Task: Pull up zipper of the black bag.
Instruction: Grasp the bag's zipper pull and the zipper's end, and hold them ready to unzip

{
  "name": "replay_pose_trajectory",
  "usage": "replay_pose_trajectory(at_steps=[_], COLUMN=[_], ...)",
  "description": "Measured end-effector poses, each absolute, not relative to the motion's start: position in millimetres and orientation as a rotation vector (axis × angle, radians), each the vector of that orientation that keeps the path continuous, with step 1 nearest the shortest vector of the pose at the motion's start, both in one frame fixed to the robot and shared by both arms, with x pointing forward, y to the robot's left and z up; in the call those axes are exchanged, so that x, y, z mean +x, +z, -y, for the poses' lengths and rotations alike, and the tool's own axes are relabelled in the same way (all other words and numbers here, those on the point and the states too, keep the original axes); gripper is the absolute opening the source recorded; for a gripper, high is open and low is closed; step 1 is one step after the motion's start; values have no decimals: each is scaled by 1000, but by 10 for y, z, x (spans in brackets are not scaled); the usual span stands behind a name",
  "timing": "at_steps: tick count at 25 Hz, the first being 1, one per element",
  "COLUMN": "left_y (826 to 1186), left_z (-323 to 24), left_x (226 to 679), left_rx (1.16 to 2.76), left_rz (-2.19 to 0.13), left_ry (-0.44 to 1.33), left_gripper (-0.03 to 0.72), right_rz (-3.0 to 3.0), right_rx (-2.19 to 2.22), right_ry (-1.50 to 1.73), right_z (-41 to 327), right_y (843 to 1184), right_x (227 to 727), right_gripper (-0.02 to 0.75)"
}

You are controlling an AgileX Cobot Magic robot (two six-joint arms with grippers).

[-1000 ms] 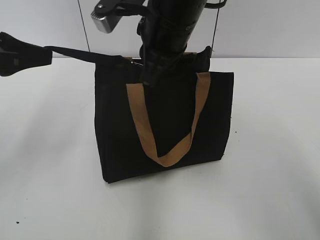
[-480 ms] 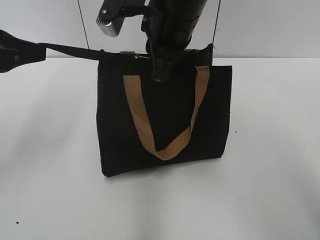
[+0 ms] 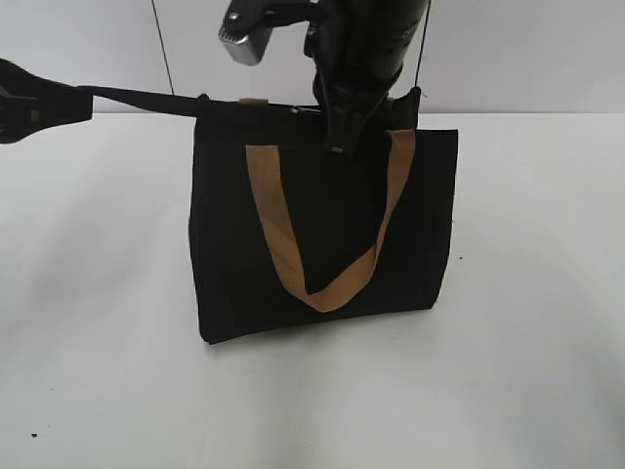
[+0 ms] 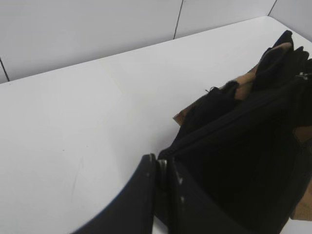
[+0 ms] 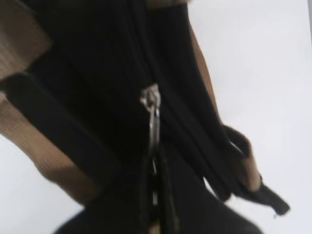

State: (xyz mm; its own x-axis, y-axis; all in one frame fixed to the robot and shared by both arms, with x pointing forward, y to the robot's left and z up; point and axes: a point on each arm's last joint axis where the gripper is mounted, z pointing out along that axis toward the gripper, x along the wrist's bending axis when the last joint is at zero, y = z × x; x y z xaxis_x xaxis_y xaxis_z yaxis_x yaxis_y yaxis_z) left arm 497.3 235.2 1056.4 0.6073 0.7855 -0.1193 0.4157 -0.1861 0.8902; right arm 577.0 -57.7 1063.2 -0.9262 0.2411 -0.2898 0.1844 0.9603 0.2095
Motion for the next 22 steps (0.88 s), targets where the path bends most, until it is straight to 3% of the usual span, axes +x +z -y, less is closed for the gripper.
replay_pose_trajectory(at_steps=[11,22], left_y=[10566,10563], left_z=[-2340,-2352], left_x=[4965,4974], left_rx=[1810,1811], left_rz=[-965,-975], left_ry=[439,454], left_gripper=[32,32], right_rz=[-2807,-2831], right_rx=[438,535], right_ry=[258,117], right_z=[876,1274], right_y=[10737,10581], right_x=[5841,5815], right_gripper=[-8,-8])
